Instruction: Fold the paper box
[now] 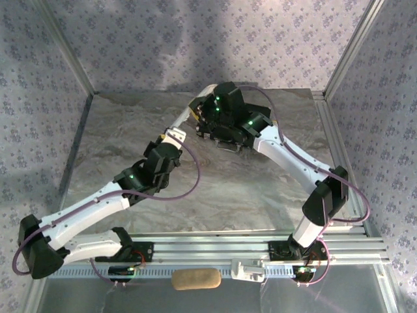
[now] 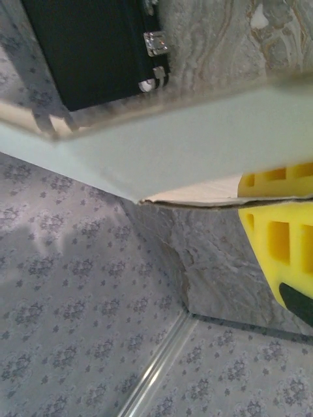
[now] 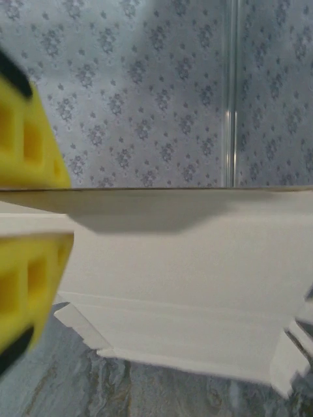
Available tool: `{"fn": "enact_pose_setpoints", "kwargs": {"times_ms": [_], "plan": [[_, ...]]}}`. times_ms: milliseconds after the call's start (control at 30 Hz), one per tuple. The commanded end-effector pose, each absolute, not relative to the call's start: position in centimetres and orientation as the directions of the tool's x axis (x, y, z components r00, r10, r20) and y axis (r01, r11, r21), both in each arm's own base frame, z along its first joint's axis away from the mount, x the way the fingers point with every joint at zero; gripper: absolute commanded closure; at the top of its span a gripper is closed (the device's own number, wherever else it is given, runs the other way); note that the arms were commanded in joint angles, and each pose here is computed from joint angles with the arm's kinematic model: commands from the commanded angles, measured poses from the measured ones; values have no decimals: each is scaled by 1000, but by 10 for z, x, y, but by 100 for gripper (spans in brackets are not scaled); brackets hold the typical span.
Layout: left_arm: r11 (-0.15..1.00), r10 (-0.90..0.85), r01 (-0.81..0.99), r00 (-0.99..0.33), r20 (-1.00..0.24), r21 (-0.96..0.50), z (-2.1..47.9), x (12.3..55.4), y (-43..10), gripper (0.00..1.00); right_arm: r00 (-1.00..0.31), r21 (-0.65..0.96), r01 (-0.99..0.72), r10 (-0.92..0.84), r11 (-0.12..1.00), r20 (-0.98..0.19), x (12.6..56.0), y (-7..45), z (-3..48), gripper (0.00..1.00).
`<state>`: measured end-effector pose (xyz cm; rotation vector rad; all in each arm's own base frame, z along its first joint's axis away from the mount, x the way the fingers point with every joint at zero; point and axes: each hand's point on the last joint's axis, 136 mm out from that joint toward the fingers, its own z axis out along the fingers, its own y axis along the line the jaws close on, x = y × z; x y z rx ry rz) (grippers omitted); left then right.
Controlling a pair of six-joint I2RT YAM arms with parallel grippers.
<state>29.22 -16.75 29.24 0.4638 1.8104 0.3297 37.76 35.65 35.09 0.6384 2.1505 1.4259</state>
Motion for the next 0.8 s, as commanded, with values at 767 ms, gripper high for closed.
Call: {"fn": "enact_pose_setpoints", "kwargs": {"times_ms": [767], "plan": [[736,262,603,-673,-691,-308,287,275,-223,100,-512,786,-90,649,612,-564,286,164,415,27]]}}
